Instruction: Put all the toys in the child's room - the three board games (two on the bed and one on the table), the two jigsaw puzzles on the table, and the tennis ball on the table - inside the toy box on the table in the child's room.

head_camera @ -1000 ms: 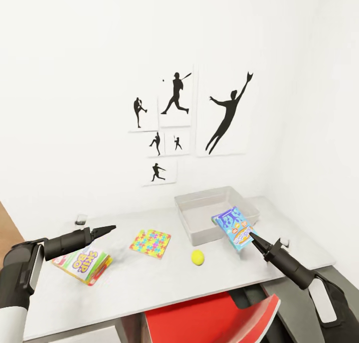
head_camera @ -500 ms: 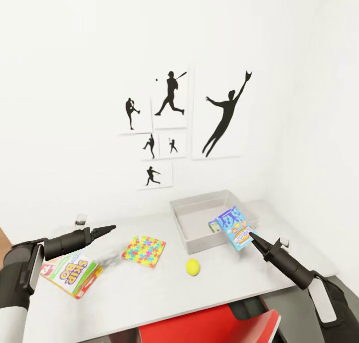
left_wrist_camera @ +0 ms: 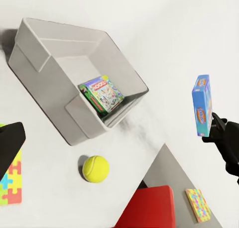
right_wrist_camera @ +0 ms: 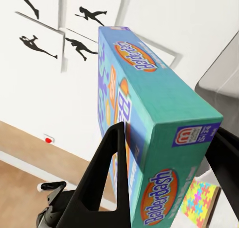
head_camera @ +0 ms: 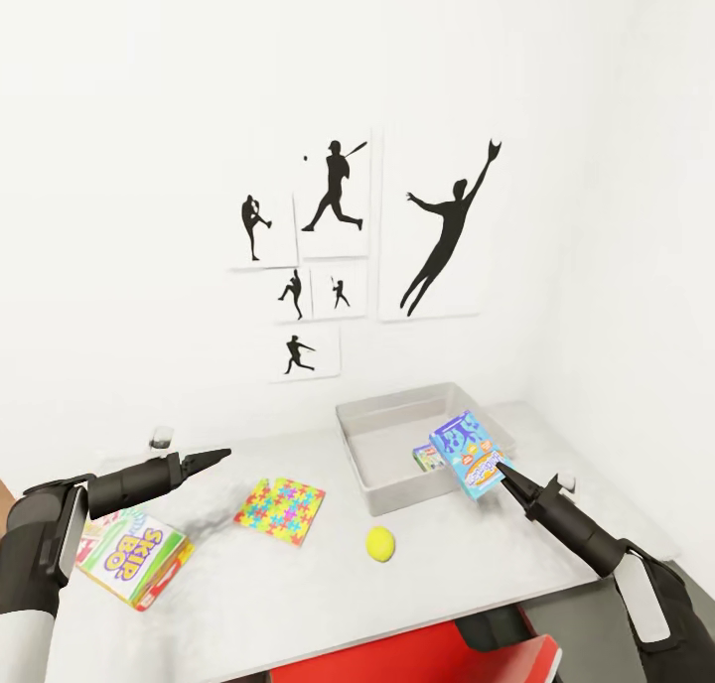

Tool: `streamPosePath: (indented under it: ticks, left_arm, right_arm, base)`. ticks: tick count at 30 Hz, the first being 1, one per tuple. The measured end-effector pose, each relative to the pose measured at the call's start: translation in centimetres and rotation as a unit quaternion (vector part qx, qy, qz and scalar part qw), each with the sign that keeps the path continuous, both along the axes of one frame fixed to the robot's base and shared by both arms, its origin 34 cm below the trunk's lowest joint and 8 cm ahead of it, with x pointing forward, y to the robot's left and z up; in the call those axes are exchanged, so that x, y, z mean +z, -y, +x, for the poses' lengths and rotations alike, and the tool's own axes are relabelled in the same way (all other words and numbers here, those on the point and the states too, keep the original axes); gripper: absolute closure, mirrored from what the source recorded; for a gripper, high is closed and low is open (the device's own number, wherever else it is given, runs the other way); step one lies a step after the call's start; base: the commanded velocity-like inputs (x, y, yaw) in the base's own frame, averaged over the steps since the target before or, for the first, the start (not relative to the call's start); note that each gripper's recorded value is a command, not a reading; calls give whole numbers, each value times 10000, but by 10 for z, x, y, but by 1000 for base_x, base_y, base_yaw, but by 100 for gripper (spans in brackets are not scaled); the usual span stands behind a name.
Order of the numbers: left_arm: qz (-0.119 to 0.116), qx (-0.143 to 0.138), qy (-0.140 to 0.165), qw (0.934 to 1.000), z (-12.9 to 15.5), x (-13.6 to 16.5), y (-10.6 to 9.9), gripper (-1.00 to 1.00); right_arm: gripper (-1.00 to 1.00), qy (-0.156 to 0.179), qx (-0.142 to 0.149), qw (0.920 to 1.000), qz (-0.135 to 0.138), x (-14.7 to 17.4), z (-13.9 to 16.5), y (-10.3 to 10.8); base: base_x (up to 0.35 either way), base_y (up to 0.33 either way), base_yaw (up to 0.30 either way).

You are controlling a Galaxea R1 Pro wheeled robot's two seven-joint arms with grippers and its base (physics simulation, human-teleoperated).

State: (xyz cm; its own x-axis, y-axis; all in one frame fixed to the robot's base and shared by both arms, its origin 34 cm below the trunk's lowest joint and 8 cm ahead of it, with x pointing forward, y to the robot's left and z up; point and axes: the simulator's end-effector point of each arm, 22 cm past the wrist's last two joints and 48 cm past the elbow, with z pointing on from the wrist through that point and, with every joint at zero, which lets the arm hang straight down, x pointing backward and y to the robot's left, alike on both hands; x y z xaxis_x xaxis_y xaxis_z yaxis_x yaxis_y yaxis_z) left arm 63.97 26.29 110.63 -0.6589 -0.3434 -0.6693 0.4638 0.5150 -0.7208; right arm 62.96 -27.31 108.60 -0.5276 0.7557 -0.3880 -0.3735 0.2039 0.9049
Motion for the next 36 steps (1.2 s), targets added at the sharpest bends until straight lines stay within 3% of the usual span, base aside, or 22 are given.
streamPosePath:
  ticks: [36]
  left_arm:
    - [4,-2,8,10000,0,0,0,-100]
  right_arm:
    - [100,-6,-9,10000,-34,0,1,0]
  base:
    - [56,2,0]
